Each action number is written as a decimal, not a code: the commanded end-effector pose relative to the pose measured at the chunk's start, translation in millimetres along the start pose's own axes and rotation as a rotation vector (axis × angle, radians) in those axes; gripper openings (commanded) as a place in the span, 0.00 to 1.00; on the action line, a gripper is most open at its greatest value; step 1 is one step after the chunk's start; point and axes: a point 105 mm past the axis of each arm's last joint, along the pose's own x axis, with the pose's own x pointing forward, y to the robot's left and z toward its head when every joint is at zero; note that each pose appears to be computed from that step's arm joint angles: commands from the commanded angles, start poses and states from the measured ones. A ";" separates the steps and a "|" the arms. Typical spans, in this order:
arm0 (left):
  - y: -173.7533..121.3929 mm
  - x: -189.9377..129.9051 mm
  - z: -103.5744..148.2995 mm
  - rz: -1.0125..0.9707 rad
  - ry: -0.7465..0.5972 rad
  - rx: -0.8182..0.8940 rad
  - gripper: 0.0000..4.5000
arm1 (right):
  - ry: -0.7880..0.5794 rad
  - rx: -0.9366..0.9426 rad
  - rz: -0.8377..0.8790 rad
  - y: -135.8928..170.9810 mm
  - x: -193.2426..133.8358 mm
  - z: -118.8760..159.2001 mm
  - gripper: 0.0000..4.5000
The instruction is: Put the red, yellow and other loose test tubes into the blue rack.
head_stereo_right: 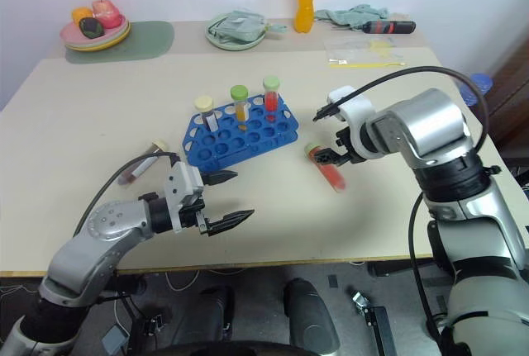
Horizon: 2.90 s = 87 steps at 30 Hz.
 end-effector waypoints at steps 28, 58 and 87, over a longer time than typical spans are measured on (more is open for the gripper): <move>20.8 -32.4 -3.3 0.227 -0.012 -0.012 1.00 | -1.040 0.004 0.139 63.3 -53.9 71.2 0.16; 27.7 -29.3 16.8 0.241 -0.073 -0.004 1.00 | -1.256 0.150 -0.093 47.1 36.5 96.1 0.16; 59.1 -88.6 10.4 0.272 0.733 -0.223 1.00 | -1.194 -0.491 0.302 86.8 -37.6 63.0 0.99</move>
